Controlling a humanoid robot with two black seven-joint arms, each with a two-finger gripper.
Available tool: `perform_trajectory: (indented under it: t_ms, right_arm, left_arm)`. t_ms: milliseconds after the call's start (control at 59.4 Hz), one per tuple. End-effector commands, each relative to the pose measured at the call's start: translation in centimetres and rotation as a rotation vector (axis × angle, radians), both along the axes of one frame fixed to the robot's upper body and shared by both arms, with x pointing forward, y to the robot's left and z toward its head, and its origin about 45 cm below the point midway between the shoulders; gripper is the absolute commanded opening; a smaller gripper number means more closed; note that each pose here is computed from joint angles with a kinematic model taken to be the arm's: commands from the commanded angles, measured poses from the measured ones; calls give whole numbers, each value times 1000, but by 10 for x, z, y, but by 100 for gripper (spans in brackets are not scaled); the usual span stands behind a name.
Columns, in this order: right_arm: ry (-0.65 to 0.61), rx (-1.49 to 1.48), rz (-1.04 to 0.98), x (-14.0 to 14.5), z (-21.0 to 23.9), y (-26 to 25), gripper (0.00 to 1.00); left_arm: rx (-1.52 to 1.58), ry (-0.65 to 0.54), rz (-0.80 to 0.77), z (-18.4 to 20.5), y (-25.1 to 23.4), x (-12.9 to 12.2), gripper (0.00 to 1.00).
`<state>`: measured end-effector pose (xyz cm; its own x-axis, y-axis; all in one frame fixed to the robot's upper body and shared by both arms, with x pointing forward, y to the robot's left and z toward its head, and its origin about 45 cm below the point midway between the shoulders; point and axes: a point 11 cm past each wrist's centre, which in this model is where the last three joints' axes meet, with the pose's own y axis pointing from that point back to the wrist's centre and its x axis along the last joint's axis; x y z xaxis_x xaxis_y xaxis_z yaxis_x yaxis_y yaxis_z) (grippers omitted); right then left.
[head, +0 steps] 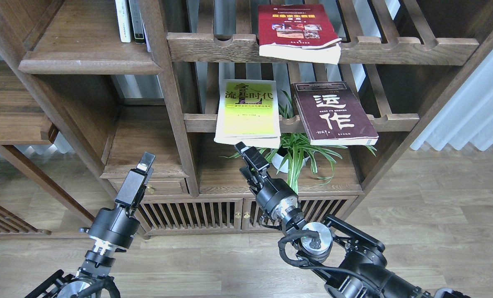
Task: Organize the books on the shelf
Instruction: 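Reach the right gripper toward the yellow book on the middle shelf, then grasp the yellow book's edge with the right gripper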
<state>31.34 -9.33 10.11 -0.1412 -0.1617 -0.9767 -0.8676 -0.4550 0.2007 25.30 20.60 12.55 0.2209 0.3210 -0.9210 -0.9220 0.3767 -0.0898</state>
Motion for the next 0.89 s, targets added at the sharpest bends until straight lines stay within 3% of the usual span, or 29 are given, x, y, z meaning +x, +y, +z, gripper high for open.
perform_trajectory:
  t_ms: [0,354,876]
  right_arm:
    - [15,14,-17,6,4,0,91]
    - [102,-20,-98,36,8,-10,92]
    - [128,-40,-145,50,2,-24,92]
  left_arm:
    - [0,1,-1,0,0,0,99]
    - [-10,2,-3,0,-4,-1,99]
    - [-31,10,-9,-2,-13,-2,99]
